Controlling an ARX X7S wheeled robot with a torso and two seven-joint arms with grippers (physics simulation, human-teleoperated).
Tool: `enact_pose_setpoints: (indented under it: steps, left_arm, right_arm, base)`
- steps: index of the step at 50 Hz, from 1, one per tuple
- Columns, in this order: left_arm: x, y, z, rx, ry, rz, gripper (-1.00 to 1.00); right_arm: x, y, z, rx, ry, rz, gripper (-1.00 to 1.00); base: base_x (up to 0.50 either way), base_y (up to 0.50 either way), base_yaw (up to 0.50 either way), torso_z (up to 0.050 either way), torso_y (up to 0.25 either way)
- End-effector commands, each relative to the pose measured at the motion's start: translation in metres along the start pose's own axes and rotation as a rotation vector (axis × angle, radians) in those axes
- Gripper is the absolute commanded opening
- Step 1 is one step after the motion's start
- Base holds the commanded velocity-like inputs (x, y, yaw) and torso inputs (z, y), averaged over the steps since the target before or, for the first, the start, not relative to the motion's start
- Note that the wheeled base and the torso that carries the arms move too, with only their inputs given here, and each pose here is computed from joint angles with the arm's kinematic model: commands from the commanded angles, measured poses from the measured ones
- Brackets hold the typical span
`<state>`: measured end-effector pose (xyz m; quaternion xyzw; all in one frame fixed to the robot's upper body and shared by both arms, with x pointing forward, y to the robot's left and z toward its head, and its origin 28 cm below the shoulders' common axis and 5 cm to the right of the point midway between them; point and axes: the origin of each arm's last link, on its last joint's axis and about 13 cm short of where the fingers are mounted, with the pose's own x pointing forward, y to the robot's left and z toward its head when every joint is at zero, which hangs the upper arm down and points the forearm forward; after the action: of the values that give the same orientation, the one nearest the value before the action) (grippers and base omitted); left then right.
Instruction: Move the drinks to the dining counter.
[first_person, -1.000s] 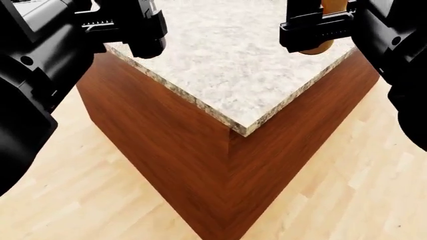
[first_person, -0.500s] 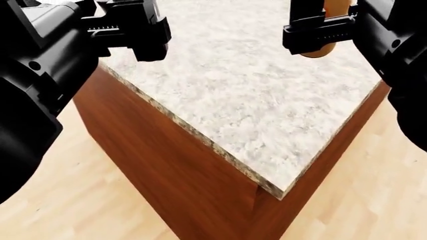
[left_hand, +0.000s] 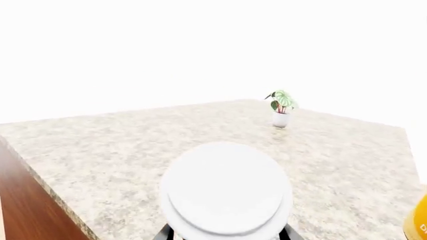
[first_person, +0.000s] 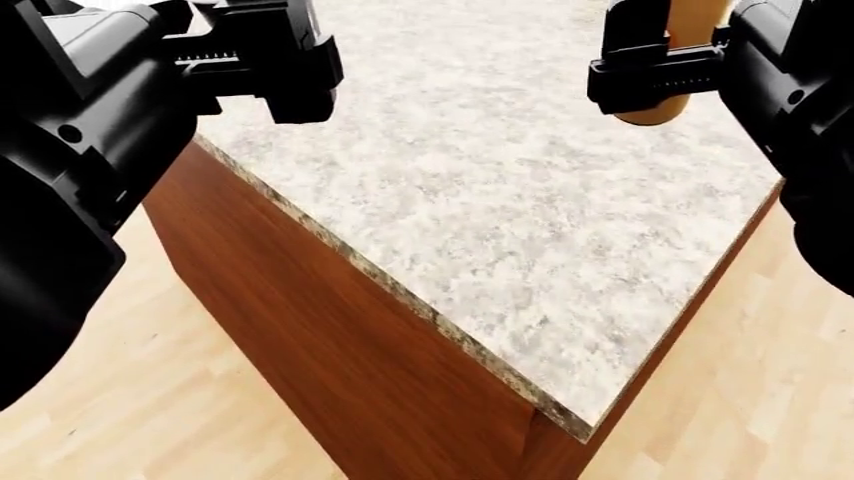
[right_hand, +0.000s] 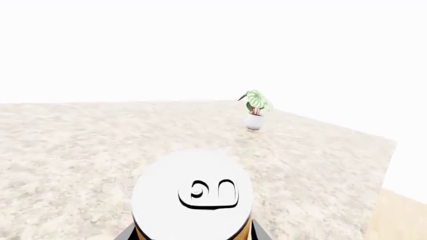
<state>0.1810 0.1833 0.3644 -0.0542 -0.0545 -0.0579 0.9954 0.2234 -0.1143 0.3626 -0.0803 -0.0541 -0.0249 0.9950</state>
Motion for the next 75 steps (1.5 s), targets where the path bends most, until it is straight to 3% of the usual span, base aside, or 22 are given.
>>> enact_pose_setpoints:
  steps: [1, 8, 23, 44, 75]
  left_arm:
    - [-0.001, -0.001, 0.004, -0.017, -0.017, 0.001, -1.00]
    - [-0.001, -0.001, 0.005, -0.018, -0.022, 0.000, -1.00]
    - [0.000, -0.001, 0.006, -0.018, -0.023, -0.004, -1.00]
    - [-0.001, -0.003, 0.004, -0.013, -0.019, -0.008, -1.00]
    - [0.000, -0.003, 0.002, -0.012, -0.017, -0.010, -1.00]
  right_arm:
    - [0.014, -0.012, -0.011, 0.030, 0.011, -0.030, -1.00]
    - [0.024, -0.015, -0.032, 0.081, 0.063, -0.040, -1.00]
    - [0.070, -0.013, -0.059, 0.063, 0.143, -0.041, -1.00]
    - [0.098, -0.003, -0.090, 0.067, 0.191, -0.028, -1.00]
    - [0.106, 0.014, -0.125, 0.065, 0.240, 0.018, -1.00]
  base:
    - [0.00, 0.00, 0.00, 0.000, 0.000]
    - [0.00, 0.00, 0.00, 0.000, 0.001]
    - [0.00, 0.00, 0.00, 0.001, 0.001]
    - [0.00, 0.00, 0.00, 0.000, 0.001]
    - [0.00, 0.00, 0.00, 0.000, 0.001]
